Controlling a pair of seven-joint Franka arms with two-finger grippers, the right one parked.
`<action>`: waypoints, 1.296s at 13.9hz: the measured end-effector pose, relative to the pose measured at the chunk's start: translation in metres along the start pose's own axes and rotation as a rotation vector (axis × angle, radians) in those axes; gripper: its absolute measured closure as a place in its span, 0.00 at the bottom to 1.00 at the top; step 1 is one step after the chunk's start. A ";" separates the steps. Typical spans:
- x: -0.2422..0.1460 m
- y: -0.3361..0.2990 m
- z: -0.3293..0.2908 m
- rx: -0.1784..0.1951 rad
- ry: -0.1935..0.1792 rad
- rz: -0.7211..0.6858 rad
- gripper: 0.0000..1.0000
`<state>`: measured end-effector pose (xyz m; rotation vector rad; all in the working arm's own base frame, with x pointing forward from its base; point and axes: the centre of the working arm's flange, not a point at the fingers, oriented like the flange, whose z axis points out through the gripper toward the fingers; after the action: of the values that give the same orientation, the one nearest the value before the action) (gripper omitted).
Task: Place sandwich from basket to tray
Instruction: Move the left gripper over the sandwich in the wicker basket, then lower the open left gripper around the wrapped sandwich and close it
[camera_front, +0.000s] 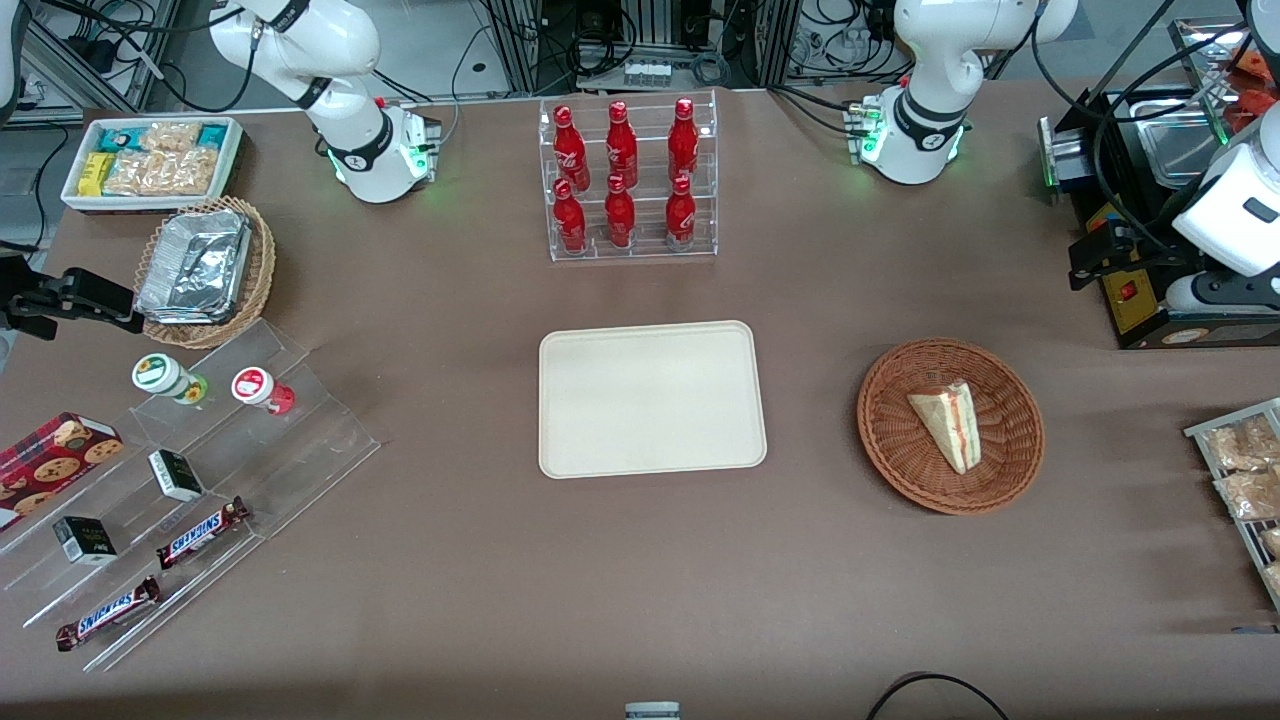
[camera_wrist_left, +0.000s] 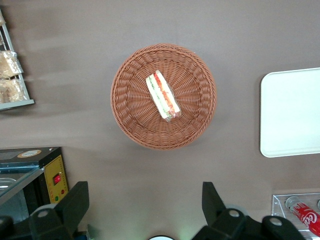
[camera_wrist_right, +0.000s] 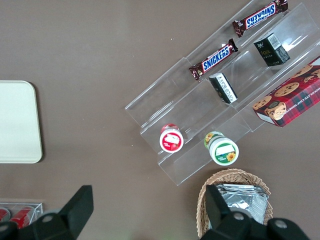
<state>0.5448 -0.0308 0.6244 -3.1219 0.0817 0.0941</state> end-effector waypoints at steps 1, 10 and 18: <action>0.000 0.000 0.000 -0.001 0.001 0.000 0.00; 0.034 -0.008 0.056 -0.002 -0.011 -0.019 0.00; 0.054 -0.003 0.184 -0.001 -0.016 -0.264 0.00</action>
<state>0.5880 -0.0273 0.4371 -3.0974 -0.3297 0.1139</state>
